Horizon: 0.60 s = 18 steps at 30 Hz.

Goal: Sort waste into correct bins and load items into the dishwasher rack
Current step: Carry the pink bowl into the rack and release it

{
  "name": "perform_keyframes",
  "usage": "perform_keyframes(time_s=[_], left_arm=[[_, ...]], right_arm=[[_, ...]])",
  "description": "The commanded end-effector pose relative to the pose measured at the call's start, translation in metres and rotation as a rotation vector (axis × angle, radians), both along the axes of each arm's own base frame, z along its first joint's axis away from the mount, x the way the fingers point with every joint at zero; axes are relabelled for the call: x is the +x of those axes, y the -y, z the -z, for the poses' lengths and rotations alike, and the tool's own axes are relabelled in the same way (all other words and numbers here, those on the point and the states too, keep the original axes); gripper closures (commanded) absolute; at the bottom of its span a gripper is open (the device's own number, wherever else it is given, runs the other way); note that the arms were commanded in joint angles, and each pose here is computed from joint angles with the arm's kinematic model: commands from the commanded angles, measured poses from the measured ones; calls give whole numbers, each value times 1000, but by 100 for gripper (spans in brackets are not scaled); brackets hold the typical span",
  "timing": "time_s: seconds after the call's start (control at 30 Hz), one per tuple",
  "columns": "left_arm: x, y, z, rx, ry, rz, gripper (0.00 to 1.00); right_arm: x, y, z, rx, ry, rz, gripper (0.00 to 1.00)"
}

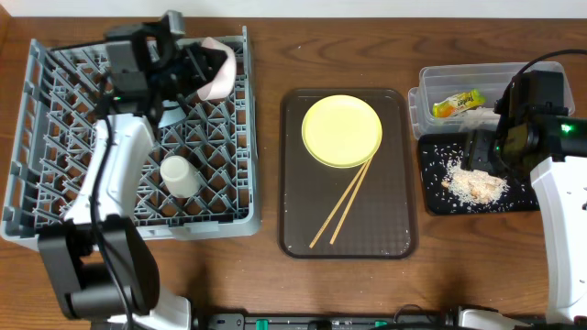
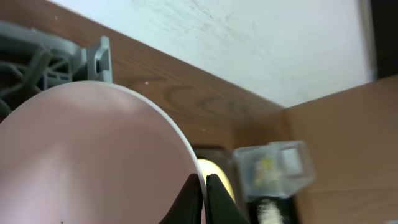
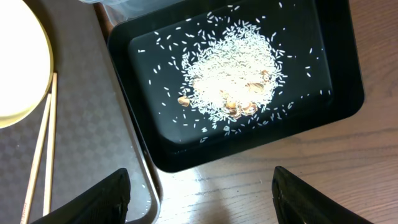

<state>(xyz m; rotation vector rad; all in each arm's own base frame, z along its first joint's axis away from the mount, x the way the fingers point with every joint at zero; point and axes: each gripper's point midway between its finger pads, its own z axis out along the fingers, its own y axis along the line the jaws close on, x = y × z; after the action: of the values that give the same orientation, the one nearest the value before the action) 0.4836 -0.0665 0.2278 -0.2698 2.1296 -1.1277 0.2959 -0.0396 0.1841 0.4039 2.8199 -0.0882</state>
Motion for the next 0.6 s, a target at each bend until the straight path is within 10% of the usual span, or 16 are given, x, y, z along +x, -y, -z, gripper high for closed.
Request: perform_keyframes(time_s=[0.0,0.57], left_arm=[[-4,3,4,-181,-93,77,94],[10,-68,60,-315,-244,-58,94]], right_arm=[[1,2,-2,9,11,23,29],[1,2,-2,9,9,23,29]])
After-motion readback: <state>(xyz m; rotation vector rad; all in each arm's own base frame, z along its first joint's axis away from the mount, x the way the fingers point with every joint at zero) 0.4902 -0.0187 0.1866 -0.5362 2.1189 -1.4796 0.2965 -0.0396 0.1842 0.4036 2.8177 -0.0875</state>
